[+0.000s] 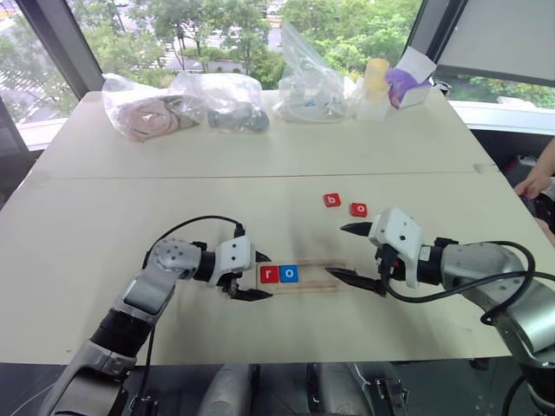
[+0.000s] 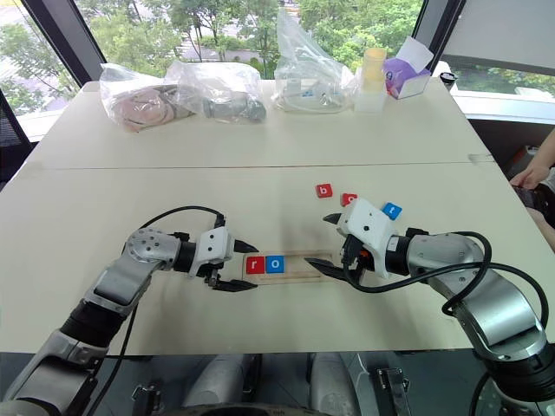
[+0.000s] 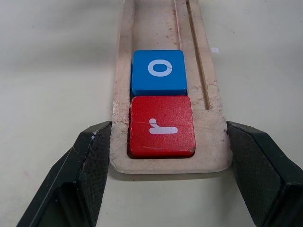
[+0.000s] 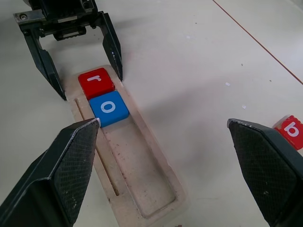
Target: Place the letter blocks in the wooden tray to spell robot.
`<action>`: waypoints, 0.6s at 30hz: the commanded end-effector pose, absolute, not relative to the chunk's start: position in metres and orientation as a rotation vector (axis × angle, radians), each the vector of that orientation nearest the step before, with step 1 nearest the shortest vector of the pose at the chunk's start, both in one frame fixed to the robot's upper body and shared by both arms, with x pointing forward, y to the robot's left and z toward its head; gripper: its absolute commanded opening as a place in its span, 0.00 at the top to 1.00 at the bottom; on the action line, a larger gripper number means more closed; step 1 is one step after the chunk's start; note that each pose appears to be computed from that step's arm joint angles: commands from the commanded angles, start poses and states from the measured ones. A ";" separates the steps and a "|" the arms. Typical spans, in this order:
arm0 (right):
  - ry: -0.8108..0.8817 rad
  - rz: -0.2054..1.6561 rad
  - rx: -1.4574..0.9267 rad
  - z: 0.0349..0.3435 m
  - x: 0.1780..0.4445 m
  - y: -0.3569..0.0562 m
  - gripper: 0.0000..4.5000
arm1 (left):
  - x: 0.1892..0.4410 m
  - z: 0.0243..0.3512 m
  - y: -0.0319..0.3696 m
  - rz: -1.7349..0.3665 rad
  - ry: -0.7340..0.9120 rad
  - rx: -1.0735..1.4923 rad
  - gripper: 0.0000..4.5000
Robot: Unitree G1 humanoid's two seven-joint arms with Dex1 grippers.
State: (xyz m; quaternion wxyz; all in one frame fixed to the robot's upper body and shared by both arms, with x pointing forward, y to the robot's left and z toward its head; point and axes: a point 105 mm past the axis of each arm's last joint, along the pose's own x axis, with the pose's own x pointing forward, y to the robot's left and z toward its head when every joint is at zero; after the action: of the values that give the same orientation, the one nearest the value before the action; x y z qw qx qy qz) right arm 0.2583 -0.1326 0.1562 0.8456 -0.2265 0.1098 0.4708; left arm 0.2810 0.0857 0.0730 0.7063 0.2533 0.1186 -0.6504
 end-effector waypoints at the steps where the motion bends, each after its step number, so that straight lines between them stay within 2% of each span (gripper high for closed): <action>1: 0.182 1.004 -0.514 0.167 0.255 -0.129 0.00 | 0.273 0.049 0.089 -1.464 0.380 0.567 0.31; 3: 0.182 1.003 -0.516 0.167 0.255 -0.129 0.00 | 0.273 0.048 0.089 -1.464 0.387 0.558 0.31; 4: 0.181 1.003 -0.517 0.167 0.255 -0.129 0.00 | 0.273 0.048 0.089 -1.464 0.390 0.554 0.08; 5: 0.180 1.003 -0.517 0.167 0.256 -0.129 0.00 | 0.273 0.048 0.089 -1.463 0.392 0.551 0.01; 18: 0.175 1.014 -0.531 0.169 0.259 -0.128 0.00 | 0.276 0.049 0.112 -1.435 0.440 0.579 0.01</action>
State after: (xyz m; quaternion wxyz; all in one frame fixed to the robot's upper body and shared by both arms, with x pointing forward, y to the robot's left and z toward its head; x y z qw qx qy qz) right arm 0.2598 -0.1299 0.1608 0.8409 -0.2353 0.1009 0.4768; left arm 0.2838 0.0951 0.0733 0.7080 0.2550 0.1364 -0.6443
